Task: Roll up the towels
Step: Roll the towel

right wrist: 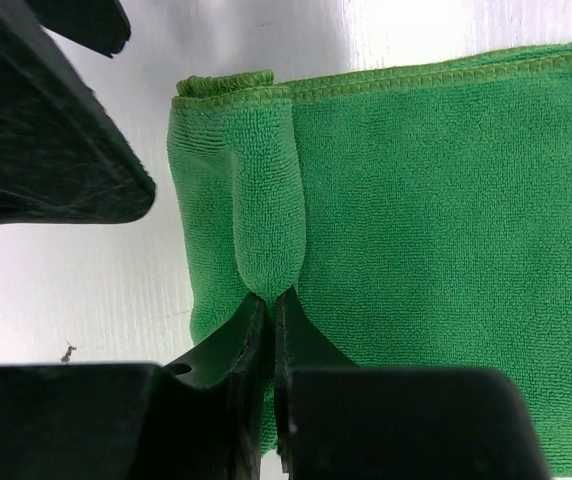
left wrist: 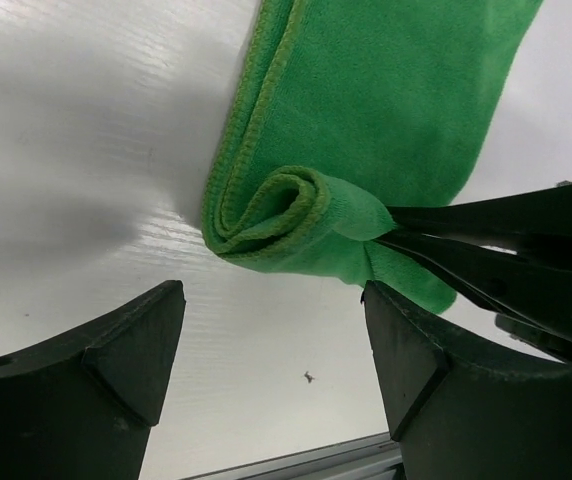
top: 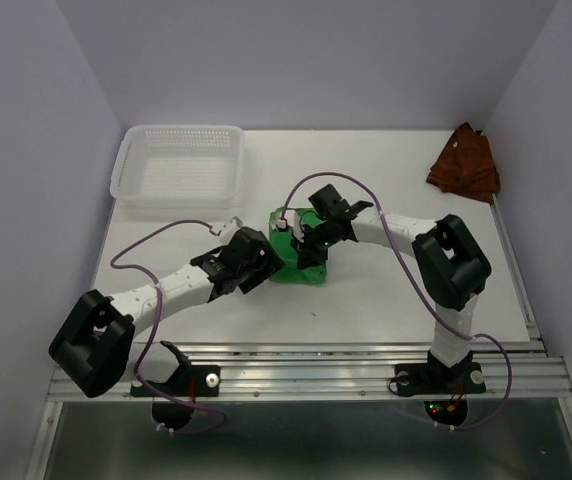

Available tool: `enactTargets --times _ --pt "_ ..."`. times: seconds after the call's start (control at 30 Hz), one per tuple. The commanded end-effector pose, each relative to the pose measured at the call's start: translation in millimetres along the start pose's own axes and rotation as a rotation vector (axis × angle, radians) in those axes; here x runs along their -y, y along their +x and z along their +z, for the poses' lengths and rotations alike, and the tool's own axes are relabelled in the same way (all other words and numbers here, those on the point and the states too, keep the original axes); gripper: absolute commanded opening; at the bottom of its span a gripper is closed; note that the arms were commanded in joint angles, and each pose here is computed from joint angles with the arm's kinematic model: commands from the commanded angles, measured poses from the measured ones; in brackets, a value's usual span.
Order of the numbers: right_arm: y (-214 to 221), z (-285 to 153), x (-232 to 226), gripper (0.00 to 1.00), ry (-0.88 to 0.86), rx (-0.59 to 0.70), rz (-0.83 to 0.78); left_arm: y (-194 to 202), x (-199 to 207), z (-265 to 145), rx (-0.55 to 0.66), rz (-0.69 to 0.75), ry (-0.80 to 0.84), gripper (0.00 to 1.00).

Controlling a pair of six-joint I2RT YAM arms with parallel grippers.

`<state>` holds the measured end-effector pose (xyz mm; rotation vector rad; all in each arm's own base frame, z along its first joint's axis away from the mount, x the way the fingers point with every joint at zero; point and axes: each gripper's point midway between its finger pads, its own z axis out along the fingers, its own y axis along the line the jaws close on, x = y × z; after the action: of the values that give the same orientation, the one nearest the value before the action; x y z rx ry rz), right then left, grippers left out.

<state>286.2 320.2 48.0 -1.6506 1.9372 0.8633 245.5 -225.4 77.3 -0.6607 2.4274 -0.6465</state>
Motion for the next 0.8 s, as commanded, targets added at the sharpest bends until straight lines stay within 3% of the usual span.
enactTargets --times 0.0,0.27,0.47,0.5,0.63,0.77 --pt "-12 -6 6 0.02 -0.009 0.042 0.0 2 0 13 -0.009 0.049 -0.002 0.83" --pt "0 -1 1 0.08 -0.031 0.033 -0.033 -2 -7 34 -0.013 0.057 -0.037 0.82" --pt "1 1 0 0.16 -0.043 0.038 -0.049 -7 -18 42 -0.006 0.018 -0.073 0.72" --pt "1 0 1 0.18 -0.038 0.038 -0.069 -7 -18 44 -0.011 0.021 -0.069 0.71" --pt "-6 -7 -3 0.44 -0.047 0.053 -0.124 -5 -19 52 -0.036 0.04 -0.087 0.67" --pt "-20 -19 -3 0.6 -0.025 0.071 -0.166 0 -19 61 -0.066 0.048 -0.091 0.58"
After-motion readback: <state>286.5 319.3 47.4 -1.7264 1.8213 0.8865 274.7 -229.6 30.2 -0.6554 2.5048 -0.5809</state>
